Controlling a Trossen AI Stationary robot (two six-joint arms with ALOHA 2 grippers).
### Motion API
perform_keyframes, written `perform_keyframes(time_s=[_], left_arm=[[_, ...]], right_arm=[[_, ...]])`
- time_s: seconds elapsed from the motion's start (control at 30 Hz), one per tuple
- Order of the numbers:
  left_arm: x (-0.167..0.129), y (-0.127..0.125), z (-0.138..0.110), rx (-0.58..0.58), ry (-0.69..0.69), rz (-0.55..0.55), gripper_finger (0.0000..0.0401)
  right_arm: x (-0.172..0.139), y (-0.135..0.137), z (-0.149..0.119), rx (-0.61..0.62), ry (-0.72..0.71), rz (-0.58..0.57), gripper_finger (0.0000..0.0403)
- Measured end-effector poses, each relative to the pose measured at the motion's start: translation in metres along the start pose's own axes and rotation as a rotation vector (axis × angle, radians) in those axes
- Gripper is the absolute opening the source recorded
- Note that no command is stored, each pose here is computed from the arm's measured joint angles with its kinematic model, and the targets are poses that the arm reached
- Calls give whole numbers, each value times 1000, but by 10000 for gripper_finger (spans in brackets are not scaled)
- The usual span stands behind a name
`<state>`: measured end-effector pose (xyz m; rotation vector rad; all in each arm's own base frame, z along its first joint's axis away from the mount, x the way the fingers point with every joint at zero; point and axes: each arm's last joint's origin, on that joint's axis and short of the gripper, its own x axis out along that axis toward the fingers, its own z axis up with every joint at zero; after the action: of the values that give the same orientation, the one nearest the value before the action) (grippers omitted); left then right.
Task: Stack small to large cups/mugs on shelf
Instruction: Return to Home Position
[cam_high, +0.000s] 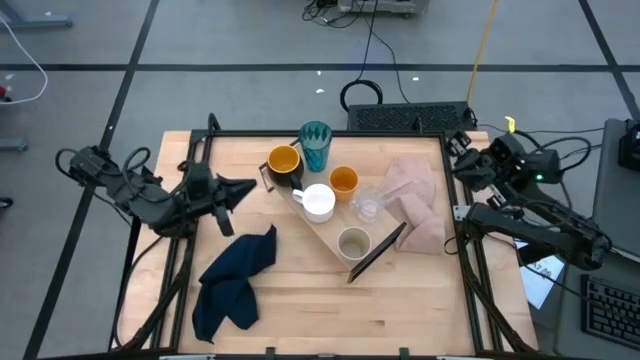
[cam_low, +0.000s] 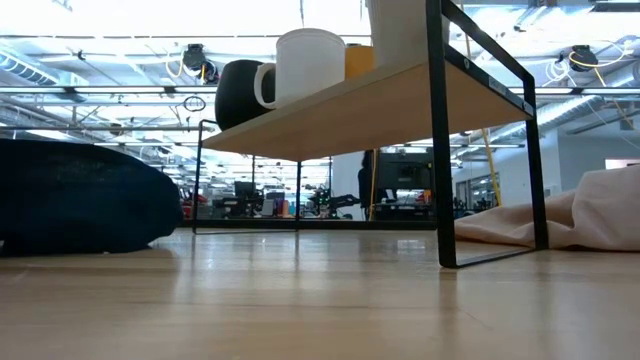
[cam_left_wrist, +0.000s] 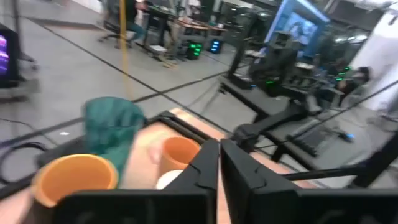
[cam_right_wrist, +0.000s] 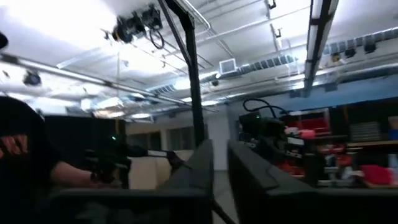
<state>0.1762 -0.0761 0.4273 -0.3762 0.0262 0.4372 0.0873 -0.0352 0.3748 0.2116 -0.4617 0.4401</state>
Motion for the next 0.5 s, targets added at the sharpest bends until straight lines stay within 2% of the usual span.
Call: perform_keyframes(time_s=[0.03, 0.17, 0.37, 0.5], left_arm=[[-2, 2, 0, 11, -2, 16, 9], [-6, 2, -2, 45, -12, 46, 3], [-13, 2, -1, 94, -94, 185, 1], [-16, 0, -6, 134, -65, 161, 1]], right_arm=[[0, 3, 3, -22, 8, -10, 20], [-1, 13, 15, -49, 30, -115, 5], [-9, 24, 17, -51, 200, -347, 0], [-15, 28, 14, -49, 277, -436, 0]])
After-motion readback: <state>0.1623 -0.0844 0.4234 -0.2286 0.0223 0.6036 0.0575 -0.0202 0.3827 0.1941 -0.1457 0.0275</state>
